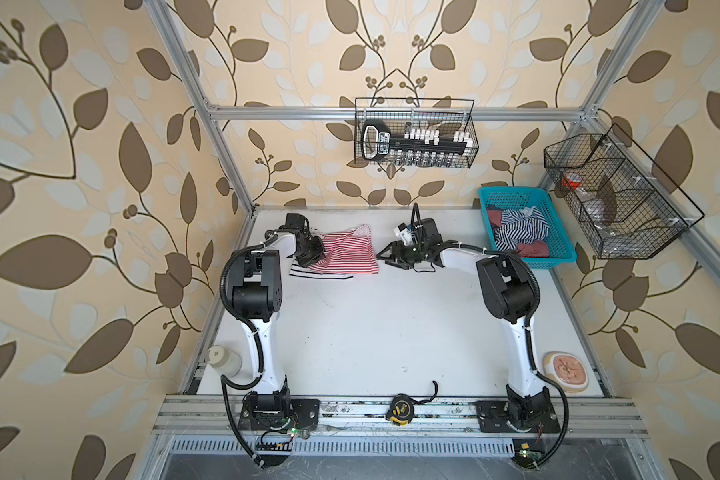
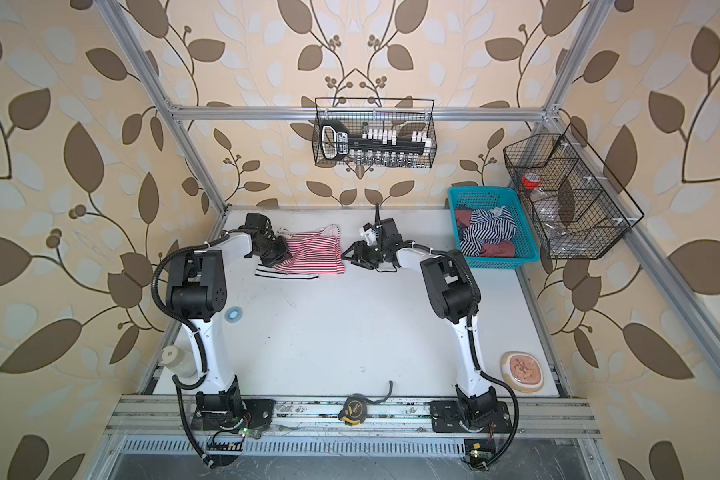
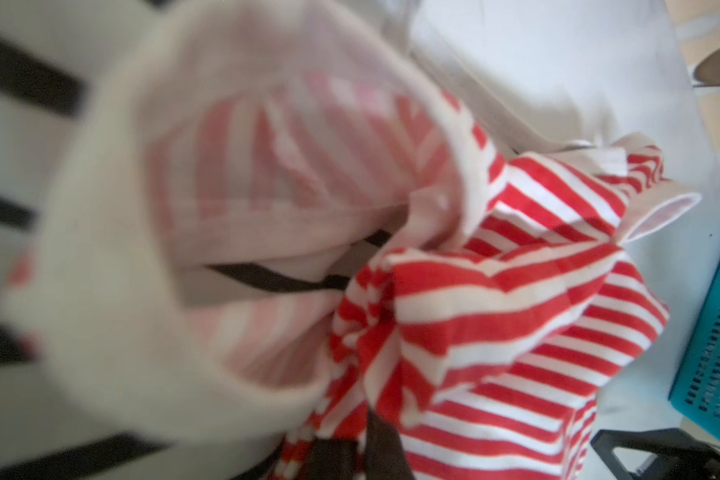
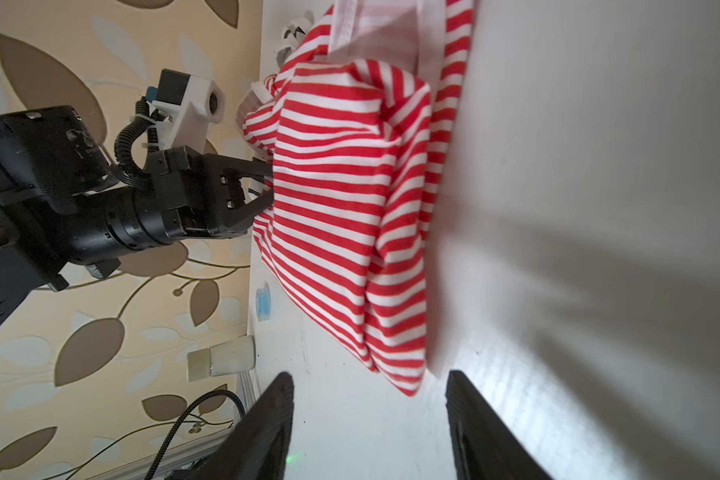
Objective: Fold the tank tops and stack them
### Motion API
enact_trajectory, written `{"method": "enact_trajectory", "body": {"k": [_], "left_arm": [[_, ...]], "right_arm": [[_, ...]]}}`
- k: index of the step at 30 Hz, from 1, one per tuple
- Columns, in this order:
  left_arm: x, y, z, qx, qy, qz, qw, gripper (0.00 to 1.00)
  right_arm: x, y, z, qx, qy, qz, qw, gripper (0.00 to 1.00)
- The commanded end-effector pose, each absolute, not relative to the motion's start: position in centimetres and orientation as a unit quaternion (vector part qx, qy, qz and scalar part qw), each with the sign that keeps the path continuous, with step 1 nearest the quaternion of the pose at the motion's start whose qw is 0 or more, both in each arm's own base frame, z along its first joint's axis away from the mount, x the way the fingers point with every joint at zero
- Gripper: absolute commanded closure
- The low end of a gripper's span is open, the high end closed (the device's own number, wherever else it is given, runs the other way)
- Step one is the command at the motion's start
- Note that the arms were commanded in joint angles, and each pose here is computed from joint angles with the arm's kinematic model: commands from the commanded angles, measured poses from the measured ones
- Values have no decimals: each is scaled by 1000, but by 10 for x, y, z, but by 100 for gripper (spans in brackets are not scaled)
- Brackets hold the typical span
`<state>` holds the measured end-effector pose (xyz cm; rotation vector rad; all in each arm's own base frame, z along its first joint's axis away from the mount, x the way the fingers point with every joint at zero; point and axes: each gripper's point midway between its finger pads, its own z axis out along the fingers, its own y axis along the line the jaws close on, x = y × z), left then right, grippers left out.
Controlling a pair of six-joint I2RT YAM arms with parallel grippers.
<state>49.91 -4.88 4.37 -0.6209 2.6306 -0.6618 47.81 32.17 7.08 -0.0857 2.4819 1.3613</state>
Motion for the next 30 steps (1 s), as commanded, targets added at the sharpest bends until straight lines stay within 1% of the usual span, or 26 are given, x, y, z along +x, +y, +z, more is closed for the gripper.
{"method": "enact_trajectory", "body": {"k": [1, 12, 17, 20, 26, 30], "left_arm": [[498, -45, 80, -218, 929, -232, 191, 100], [505, -58, 179, -171, 912, -246, 280, 100], [506, -66, 208, -148, 910, -248, 297, 100], [504, -65, 210, -141, 913, -243, 296, 100], [500, -66, 183, -145, 921, -241, 271, 100], [498, -67, 173, -153, 919, -247, 265, 100]], "right_arm": [[479, 328, 65, -40, 870, 468, 153, 41], [471, 320, 54, -25, 870, 471, 145, 41], [471, 314, 51, -6, 861, 487, 146, 41], [470, 317, 52, -9, 860, 489, 145, 41], [477, 341, 61, -10, 835, 531, 145, 40], [482, 361, 60, -18, 829, 541, 136, 40]]}}
